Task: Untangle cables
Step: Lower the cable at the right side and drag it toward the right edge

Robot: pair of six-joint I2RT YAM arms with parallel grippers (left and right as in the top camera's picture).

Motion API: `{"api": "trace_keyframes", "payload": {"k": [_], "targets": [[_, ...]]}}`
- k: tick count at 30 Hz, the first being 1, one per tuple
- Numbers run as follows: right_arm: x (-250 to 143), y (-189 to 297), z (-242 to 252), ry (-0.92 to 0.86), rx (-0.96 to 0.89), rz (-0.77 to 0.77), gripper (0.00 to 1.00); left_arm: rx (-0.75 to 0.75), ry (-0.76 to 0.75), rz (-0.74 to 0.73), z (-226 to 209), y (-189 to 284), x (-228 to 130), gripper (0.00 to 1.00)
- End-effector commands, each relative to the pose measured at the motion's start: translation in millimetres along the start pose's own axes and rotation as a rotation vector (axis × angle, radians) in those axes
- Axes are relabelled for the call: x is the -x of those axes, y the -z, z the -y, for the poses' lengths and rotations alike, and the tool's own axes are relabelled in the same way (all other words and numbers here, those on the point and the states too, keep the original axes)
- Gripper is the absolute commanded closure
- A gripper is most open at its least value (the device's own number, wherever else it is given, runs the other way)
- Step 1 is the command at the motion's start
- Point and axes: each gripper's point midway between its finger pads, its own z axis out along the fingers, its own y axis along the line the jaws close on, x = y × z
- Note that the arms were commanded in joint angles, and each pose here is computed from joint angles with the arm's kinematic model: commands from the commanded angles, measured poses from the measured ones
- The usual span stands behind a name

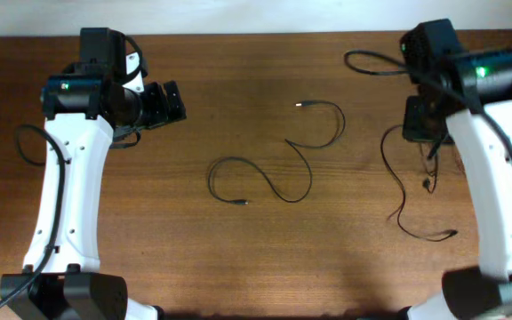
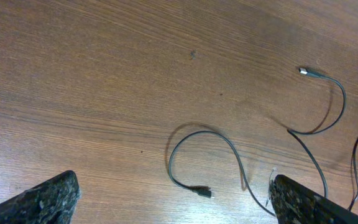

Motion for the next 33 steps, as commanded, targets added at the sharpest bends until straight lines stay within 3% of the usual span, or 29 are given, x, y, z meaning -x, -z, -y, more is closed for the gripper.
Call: {"api": "trace_keyframes", "payload": {"k": [1,12,21,25,27,33], "targets": [[-6.8,-35.3,-2.3,-0.067,0.035,-0.152,0.96,0.003,0.003,0.008,-0.6,1.1,2.7,0.01],[-45.9,-132.1,11.2,-0.104,-0.055,-0.407,0.96,0.003,0.003,0.008,-0.4,1.1,2.6,0.01],[-105.4,-199.4,-23.2,-0.107,0.021,-0.522,0.87,0.003,0.003,0.008,-0.4,1.1,2.6,0.01],[-132.8,-218.5,-29.8,-0.101,0.027,-0.561,0.77,0.003,0.003,0.008,-0.6,1.1,2.7,0.01],[-141.9,-220.1,-38.9,-0.11,0.071,-0.589,0.67,0.003,0.003,0.008,-0.4,1.1,2.6,0.01],[-146.7,-213.1,-60.2,-0.061,0.22,-0.627,0.51,0.003,0.003,0.008,-0.4,1.1,2.6,0.01]]}}
